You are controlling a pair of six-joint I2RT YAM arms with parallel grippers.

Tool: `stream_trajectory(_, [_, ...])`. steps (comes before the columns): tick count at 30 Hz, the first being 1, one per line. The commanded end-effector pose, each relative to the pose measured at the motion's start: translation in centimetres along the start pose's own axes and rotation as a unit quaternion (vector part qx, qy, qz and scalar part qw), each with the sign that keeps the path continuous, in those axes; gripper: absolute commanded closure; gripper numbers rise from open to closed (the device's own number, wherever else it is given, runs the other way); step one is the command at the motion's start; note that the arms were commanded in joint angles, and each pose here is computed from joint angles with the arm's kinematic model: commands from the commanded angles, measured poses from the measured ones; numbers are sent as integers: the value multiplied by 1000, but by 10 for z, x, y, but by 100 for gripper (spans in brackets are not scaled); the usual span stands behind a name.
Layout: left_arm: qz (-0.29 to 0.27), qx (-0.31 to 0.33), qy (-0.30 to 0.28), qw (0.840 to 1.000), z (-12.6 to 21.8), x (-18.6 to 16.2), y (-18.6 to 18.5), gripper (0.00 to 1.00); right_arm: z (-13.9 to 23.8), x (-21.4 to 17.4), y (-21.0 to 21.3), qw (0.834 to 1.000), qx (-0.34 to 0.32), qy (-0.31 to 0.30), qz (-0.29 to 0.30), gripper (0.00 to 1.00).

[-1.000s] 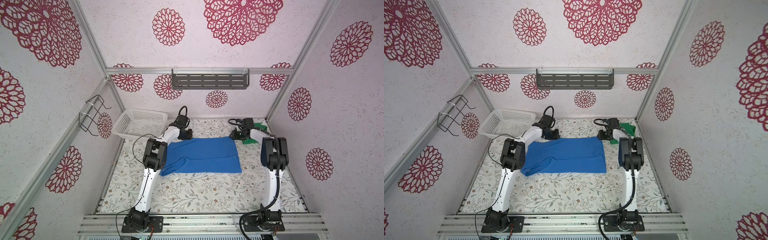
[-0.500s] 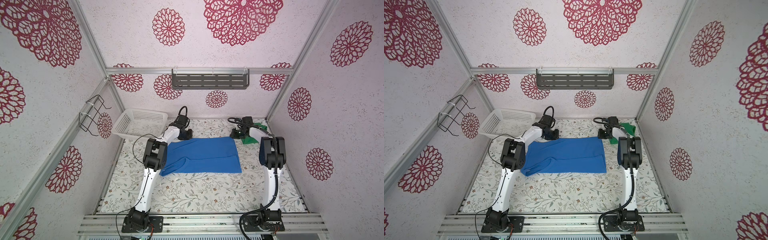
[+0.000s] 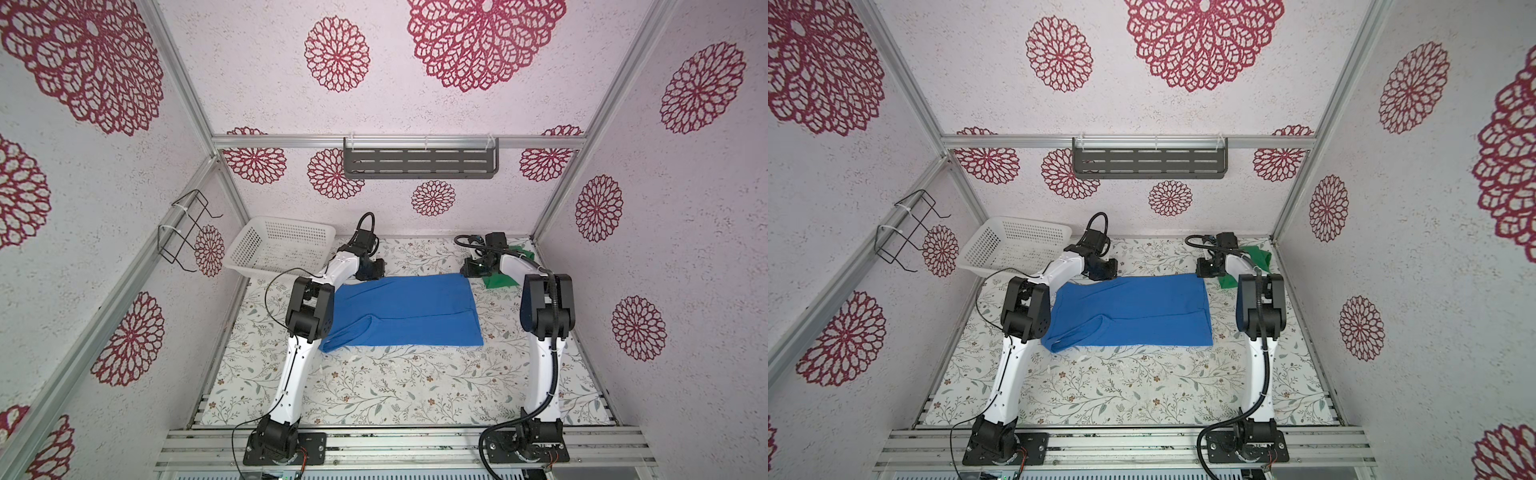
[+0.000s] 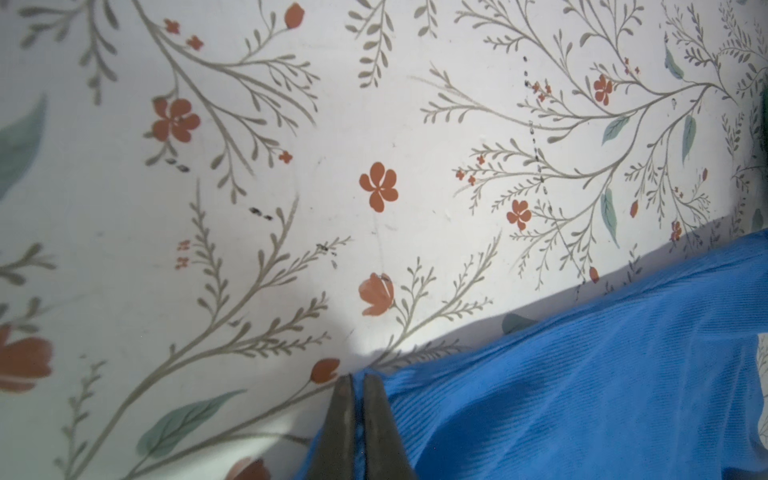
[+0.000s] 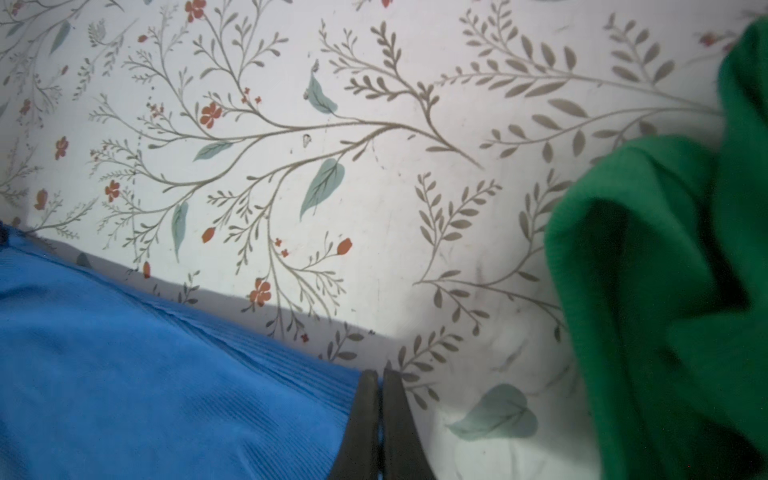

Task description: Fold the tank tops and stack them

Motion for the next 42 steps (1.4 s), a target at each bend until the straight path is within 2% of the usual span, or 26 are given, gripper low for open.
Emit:
stream_trajectory(1, [-16,-4,-36,999,38,19,-6,100,43,32,12,997,-2,-57,43,100])
stream_trajectory(11, [-23,-5,-57,998,63,16,-12,100,67,16,24,993,0,-77,87,100])
stream_trajectory(20, [-34,4,-67,997,81,-7,-17,100,88,-11,39,990,12,-78,119,100])
stream_trajectory(32, [-42,21,-58,997,94,-65,-25,100,105,-58,46,993,6,-56,106,100])
stream_trajectory(42, [-40,31,-89,995,125,-93,-35,100,119,-98,47,995,-19,-42,88,100])
Point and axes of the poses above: each gripper's point midway between its finger pads, its own z axis back along the fingers, its own y axis along the line the jaws close on, x = y × z, the point moved 3 cm from there along z, back along the fingers
